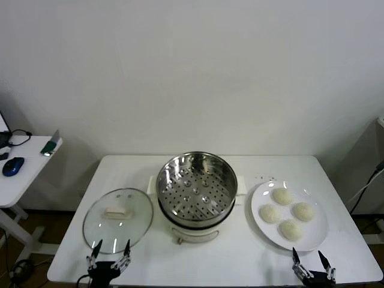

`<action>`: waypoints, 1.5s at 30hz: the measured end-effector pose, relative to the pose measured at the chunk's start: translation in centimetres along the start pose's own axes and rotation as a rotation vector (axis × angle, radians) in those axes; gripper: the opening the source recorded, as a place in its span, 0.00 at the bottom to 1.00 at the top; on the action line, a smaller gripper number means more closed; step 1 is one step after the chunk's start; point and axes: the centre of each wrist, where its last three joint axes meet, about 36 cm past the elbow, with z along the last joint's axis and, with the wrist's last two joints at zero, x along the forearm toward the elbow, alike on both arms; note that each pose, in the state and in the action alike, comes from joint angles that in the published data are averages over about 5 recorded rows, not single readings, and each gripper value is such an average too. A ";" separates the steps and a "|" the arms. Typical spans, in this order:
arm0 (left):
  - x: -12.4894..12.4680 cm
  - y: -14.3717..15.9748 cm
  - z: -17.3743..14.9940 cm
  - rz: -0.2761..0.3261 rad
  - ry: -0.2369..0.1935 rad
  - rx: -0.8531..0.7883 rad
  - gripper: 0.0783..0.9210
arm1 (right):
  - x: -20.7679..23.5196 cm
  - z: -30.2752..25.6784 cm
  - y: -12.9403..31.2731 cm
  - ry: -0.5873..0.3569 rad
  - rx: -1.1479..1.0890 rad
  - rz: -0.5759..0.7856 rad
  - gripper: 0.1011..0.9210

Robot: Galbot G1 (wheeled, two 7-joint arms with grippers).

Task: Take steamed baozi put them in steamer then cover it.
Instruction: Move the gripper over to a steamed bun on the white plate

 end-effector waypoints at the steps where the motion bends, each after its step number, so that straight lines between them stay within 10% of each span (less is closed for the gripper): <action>1: 0.0 0.0 0.0 0.000 0.000 0.000 0.88 | -0.4 -0.4 -0.1 -0.002 0.007 0.000 0.88; 23: -1.2 0.3 -0.9 0.028 -0.030 0.006 0.88 | -20.5 -24.6 -2.0 0.065 0.711 -0.427 0.88; 45: -2.0 0.6 -0.9 0.034 -0.032 0.007 0.88 | -30.0 -35.3 -5.5 0.600 1.429 -0.955 0.88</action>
